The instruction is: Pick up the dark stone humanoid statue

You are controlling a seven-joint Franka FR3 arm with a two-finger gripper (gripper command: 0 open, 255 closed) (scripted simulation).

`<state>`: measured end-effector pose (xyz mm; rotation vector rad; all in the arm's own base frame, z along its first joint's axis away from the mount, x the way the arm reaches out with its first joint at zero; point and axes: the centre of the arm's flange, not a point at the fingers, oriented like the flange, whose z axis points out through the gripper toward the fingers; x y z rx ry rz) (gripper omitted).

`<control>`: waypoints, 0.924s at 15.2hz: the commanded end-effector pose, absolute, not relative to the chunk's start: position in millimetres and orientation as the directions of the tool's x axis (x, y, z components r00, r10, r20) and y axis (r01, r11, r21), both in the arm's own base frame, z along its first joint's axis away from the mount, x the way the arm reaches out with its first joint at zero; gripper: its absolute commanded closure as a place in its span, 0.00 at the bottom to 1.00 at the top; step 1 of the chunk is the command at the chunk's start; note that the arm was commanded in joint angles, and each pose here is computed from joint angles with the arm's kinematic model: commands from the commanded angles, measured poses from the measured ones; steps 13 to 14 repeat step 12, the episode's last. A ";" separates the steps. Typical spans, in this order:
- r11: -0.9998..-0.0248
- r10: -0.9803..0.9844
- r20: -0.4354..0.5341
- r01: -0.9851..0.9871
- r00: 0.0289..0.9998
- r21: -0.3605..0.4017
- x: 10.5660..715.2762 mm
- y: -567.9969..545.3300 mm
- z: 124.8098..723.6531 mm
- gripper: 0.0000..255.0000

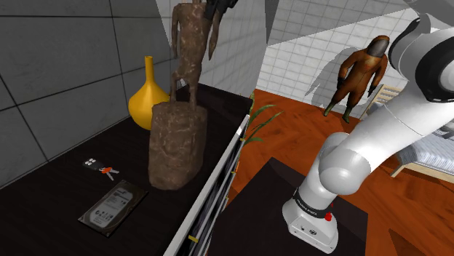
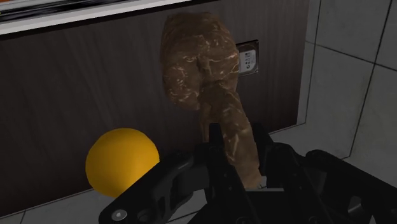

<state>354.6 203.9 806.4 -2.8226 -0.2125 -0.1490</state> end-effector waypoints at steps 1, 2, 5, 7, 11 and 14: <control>-0.941 0.130 0.129 0.163 0.983 -0.295 353.3 203.7 818.7 1.00; -0.941 0.130 0.129 0.163 0.983 -0.295 353.3 203.7 824.0 1.00; -0.941 0.130 0.129 0.163 0.983 -0.295 353.3 203.7 839.8 1.00; -0.941 0.130 0.129 0.163 0.983 -0.295 353.3 203.7 850.4 1.00; -0.941 0.130 0.129 0.163 0.983 -0.295 353.3 203.7 867.0 1.00; -0.941 0.130 0.129 0.163 0.983 -0.295 353.3 203.7 867.0 1.00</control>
